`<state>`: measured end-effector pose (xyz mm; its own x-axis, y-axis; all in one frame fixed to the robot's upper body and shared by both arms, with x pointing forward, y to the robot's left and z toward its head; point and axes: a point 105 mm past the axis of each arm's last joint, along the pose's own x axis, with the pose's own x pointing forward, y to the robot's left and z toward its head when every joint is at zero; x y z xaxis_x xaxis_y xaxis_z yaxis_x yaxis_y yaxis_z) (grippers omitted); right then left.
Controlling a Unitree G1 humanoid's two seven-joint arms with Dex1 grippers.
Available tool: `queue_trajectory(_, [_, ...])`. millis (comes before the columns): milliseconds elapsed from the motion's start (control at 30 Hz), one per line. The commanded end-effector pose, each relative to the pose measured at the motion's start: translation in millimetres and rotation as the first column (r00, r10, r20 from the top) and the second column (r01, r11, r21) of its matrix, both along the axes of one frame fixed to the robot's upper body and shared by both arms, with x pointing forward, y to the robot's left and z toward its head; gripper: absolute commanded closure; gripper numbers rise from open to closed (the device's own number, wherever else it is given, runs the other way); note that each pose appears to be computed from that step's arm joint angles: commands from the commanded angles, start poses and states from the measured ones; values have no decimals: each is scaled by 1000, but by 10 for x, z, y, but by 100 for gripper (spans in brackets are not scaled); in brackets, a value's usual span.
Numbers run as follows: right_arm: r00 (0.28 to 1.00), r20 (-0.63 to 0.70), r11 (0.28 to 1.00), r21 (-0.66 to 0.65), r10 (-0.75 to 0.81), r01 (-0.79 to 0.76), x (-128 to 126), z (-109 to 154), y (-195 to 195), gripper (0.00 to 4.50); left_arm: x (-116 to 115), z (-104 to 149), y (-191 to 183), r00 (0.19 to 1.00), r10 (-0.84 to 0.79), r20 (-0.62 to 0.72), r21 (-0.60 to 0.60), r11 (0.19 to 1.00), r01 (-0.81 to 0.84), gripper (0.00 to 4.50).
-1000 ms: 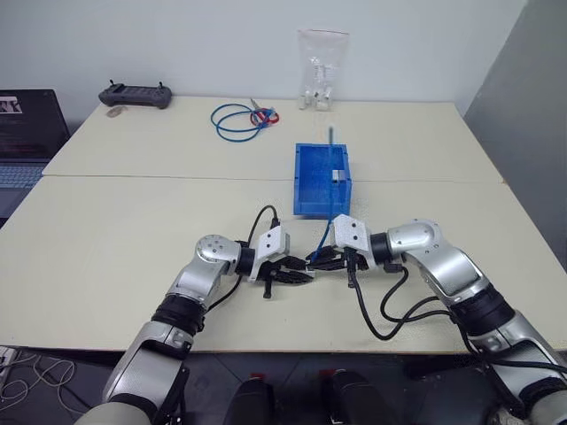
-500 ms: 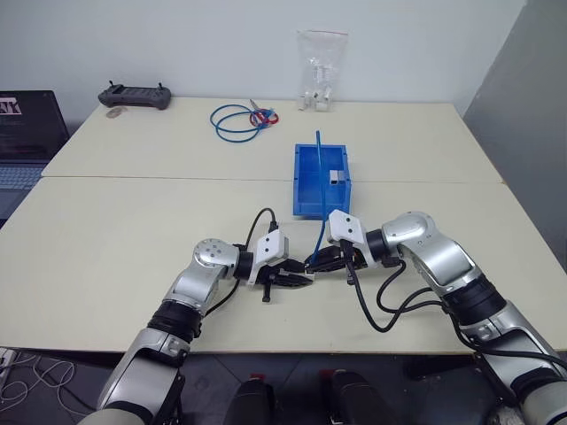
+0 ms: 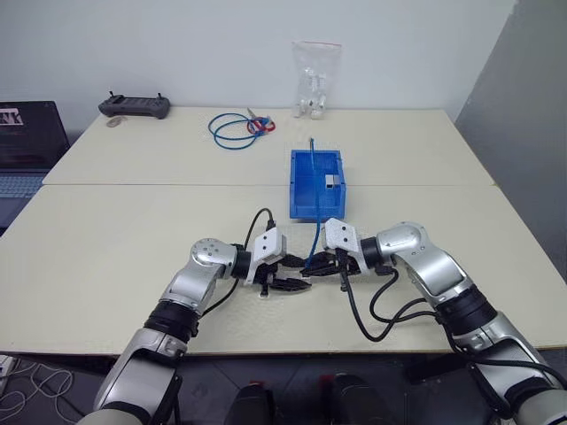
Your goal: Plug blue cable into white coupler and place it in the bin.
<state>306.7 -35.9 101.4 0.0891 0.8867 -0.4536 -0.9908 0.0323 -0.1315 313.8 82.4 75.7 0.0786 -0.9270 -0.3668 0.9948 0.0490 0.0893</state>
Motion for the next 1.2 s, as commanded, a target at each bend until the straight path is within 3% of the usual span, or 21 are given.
queue_trajectory(33, [969,-188,985,17,-164,170,61,-99,-116,439,-2,177,89,999,26,37,-33,999,-25,137])
queue_trajectory(133, [930,-240,928,184,-278,325,295,466,-165,439,12,344,210,993,102,62,-63,993,-98,77])
queue_trajectory(233, [869,-318,813,334,-379,477,556,1023,-256,439,127,650,309,959,265,104,-168,955,-245,10])
queue_trajectory(367, [732,-458,592,433,-504,679,971,1505,-418,439,241,1211,304,876,465,124,-373,840,-393,2])
queue_trajectory(400, [698,-483,544,438,-529,715,1062,1566,-451,439,240,1318,295,860,495,124,-409,815,-410,2])
queue_trajectory(467, [651,-514,470,452,-558,759,1223,1662,-491,370,214,1451,265,835,535,130,-452,782,-431,0])
queue_trajectory(533, [594,-536,399,444,-600,802,1383,1675,-536,329,188,1491,229,818,561,126,-466,762,-450,0])
queue_trajectory(667, [513,-504,328,412,-695,850,1604,1562,-588,224,170,1494,178,796,598,94,-486,725,-488,0])
queue_trajectory(833, [454,-430,288,397,-780,871,1703,1534,-724,123,197,1493,242,756,650,78,-490,685,-539,0])
queue_trajectory(933, [455,-373,310,387,-809,869,1690,1530,-862,60,296,1480,388,699,714,36,-499,619,-607,0])
queue_trajectory(1100, [551,-120,469,399,-826,788,1471,1520,-1048,49,391,1423,568,621,783,8,-493,544,-679,0])
queue_trajectory(1200, [601,35,550,448,-798,704,1098,1422,-1088,49,455,1296,759,531,848,-9,-479,462,-746,0])
